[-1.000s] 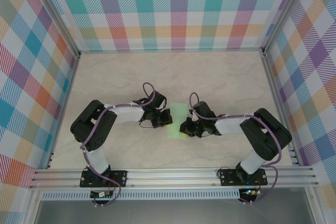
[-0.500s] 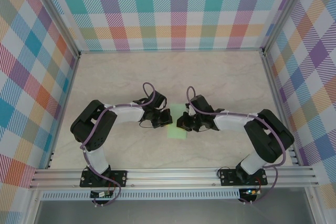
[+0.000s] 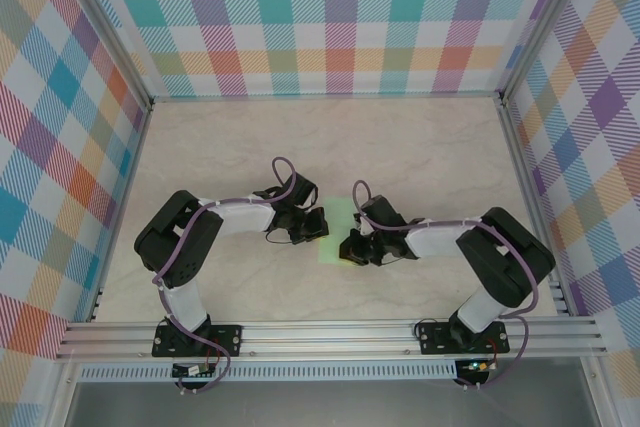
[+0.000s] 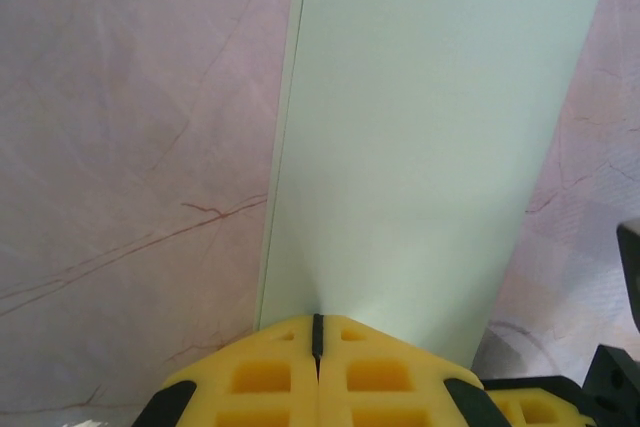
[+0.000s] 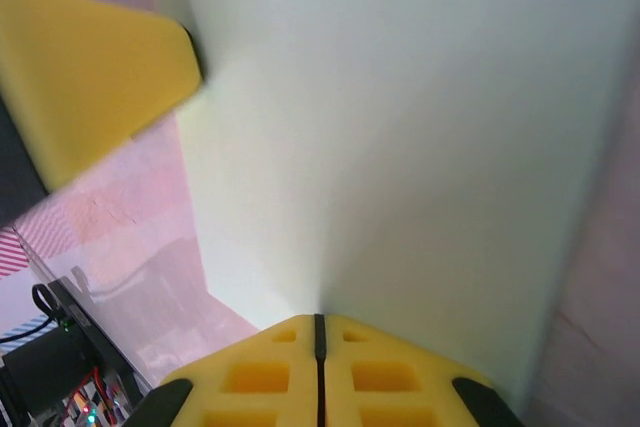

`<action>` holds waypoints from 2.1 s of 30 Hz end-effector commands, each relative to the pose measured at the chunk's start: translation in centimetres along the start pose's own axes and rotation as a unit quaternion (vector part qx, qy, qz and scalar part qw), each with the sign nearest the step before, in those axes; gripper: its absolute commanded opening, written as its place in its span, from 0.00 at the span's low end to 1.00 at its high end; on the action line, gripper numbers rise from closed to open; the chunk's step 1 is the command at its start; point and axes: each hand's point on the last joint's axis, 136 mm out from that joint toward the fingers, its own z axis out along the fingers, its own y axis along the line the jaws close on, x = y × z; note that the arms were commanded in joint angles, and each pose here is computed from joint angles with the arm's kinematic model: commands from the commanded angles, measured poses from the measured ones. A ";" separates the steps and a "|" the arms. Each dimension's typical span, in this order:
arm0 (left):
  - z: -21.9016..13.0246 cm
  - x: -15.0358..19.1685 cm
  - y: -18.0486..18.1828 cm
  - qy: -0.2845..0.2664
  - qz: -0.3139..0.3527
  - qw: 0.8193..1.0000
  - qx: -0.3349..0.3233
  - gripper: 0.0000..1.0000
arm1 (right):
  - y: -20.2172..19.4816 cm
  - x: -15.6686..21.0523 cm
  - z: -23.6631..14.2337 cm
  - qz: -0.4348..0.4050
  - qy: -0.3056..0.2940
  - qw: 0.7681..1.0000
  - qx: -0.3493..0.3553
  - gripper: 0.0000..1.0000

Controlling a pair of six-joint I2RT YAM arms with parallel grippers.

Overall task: Fold a paper plane with a square sheet of paper (pick it up from the middle)
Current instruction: Fold the square sheet of paper in half at the center of the table.

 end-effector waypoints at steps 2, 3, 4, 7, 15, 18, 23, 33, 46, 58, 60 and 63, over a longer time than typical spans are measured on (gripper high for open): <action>1.1 4.0 8.5 0.053 -0.046 0.985 -0.157 0.00 | -3.7 3.2 -1.2 0.028 0.016 0.998 0.046 0.08; 1.1 3.9 8.4 0.052 -0.045 0.985 -0.155 0.00 | -3.8 3.3 -1.5 0.025 0.012 0.999 0.046 0.08; 1.1 3.9 8.4 0.052 -0.045 0.985 -0.155 0.00 | -3.7 3.4 -1.7 0.022 0.009 0.999 0.044 0.09; 1.2 3.9 8.2 0.054 -0.043 0.986 -0.152 0.00 | -1.7 2.2 -2.8 -0.004 -0.015 1.000 0.027 0.09; 1.0 3.7 7.8 0.053 -0.041 0.987 -0.149 0.00 | 3.8 -4.2 -3.7 -0.060 -0.089 0.994 0.013 0.09; 0.9 3.8 7.8 0.054 -0.043 0.987 -0.149 0.00 | 3.5 -5.0 -1.8 -0.052 -0.068 0.996 0.021 0.08; 1.1 3.8 7.9 0.054 -0.045 0.987 -0.147 0.00 | 1.7 -4.3 -0.2 -0.028 -0.044 0.998 0.035 0.08; 1.1 4.0 8.4 0.054 -0.049 0.985 -0.156 0.00 | -1.9 -1.0 -0.4 0.004 -0.016 0.998 0.059 0.08; 1.5 4.0 8.6 0.055 -0.051 0.984 -0.159 0.00 | -2.6 2.6 -3.7 -0.028 0.003 0.998 0.063 0.09; 1.5 3.8 8.2 0.054 -0.047 0.986 -0.153 0.00 | 2.7 -5.3 -2.6 -0.065 -0.086 0.993 0.043 0.09; 1.4 3.7 8.2 0.053 -0.047 0.986 -0.153 0.00 | 2.6 -5.6 -1.7 -0.059 -0.077 0.994 0.041 0.09; 1.3 3.8 8.2 0.053 -0.047 0.986 -0.153 0.00 | 1.7 -5.1 -0.6 -0.050 -0.056 0.996 0.044 0.09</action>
